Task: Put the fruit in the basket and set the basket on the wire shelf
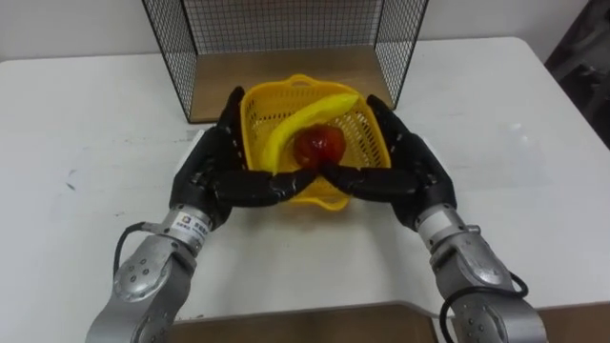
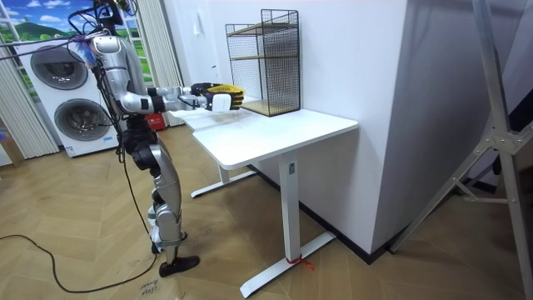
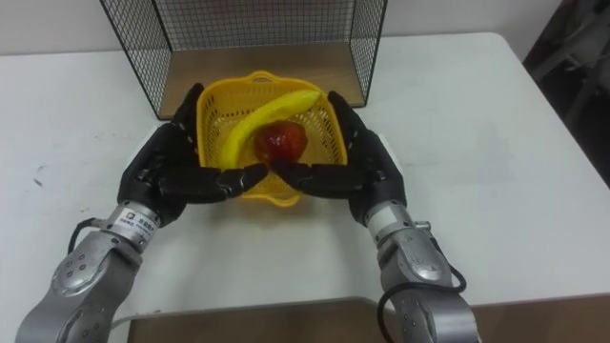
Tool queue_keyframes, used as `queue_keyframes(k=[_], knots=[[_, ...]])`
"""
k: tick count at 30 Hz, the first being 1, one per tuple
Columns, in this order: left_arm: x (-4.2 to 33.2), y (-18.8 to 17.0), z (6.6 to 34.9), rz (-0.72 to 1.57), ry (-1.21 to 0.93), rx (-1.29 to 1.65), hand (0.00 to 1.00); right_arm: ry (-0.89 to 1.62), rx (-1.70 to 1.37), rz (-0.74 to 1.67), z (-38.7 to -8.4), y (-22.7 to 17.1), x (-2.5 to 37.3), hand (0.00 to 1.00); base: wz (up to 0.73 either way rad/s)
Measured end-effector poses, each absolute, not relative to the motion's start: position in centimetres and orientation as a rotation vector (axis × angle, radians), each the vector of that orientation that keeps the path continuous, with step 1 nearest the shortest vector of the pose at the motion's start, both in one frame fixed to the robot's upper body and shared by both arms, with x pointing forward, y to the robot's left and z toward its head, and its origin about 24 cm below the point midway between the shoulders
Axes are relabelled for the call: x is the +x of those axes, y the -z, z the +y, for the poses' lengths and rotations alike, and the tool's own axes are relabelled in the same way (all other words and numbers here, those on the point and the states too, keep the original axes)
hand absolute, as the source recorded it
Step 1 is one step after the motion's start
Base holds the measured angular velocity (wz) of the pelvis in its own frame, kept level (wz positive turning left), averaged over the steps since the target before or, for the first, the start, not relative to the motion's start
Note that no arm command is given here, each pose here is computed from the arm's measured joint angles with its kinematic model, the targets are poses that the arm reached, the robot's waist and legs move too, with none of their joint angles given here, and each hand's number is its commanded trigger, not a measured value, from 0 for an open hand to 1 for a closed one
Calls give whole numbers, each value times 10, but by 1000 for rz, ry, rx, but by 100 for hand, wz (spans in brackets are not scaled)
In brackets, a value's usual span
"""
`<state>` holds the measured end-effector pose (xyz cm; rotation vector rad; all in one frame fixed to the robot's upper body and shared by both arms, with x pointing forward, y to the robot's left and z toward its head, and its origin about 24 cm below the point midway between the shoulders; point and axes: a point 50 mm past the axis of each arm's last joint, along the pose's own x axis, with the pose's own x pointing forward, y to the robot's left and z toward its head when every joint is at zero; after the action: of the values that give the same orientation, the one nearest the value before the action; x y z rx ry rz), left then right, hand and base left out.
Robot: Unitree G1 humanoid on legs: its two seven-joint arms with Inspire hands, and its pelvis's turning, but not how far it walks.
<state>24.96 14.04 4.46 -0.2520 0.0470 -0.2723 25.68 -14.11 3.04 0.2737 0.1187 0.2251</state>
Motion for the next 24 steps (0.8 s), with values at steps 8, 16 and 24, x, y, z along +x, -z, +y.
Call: queue_keyframes(k=[8, 16, 24], knots=[[250, -48, 140, 32, 256, -266, 0, -230, 275, 109, -139, -31, 257, 0, 0], [251, -49, 141, 25, 235, -287, 0, -229, 262, 102, -142, -32, 257, 0, -1], [250, -38, 143, 69, 215, -290, 0, -263, 265, 100, -140, -32, 256, 0, -11]])
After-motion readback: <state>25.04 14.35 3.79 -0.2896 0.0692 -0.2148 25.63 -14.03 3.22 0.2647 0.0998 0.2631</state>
